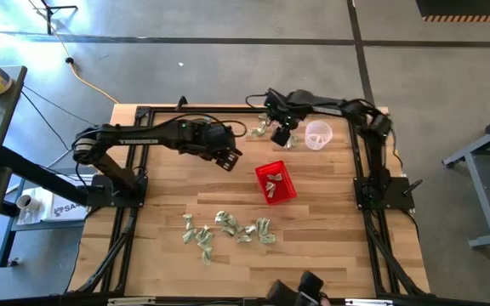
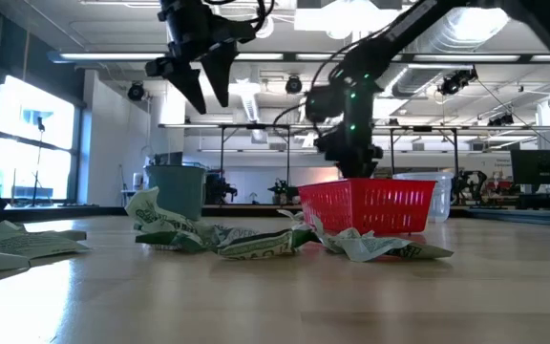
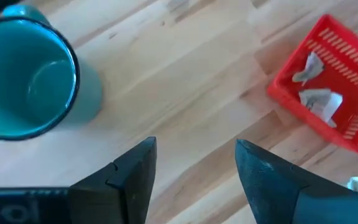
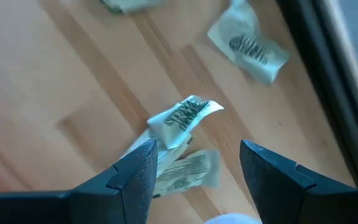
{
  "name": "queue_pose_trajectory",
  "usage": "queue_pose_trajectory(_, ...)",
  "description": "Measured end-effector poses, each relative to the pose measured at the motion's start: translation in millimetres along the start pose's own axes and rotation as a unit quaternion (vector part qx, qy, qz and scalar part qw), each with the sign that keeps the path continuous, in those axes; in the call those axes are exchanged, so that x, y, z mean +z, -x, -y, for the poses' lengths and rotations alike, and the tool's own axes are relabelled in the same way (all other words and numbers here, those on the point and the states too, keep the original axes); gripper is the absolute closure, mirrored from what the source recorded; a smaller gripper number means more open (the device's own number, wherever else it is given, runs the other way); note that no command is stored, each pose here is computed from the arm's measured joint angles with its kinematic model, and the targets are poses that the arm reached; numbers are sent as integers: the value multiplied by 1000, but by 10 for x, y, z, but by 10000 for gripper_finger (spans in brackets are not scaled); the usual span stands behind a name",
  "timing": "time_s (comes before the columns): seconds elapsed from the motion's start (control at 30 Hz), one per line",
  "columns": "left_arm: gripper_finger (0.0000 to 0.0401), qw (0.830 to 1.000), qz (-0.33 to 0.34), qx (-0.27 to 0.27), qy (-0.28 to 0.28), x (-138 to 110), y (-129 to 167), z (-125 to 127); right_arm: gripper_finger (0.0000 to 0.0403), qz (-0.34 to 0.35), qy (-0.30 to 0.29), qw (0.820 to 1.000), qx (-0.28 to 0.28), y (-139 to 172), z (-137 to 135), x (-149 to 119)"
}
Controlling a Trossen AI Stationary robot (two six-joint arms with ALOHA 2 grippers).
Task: Pick and place items into bin
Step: Put the stevia packet into the orange bin
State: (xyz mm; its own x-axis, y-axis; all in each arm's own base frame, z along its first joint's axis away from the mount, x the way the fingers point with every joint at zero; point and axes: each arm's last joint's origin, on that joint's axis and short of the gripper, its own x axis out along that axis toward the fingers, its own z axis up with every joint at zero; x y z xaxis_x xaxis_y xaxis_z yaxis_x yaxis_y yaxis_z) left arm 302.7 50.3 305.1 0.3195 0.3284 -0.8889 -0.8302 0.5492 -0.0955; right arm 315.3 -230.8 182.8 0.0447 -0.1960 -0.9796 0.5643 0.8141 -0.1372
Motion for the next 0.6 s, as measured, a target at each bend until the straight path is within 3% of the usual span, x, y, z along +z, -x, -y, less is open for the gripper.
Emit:
queue_pose_trajectory(0.2,157,1000,-15,13,-10,-43,3,-11,183,-36,-52,998,22,-183,39,248)
queue_pose_trajectory(0.4,156,997,-37,55,-28,-97,11,-87,183,-94,-106,989,29,-345,144,221)
queue_pose_trajectory(0.6,156,995,-46,76,-40,-122,17,-122,189,-90,-117,987,62,-349,146,234)
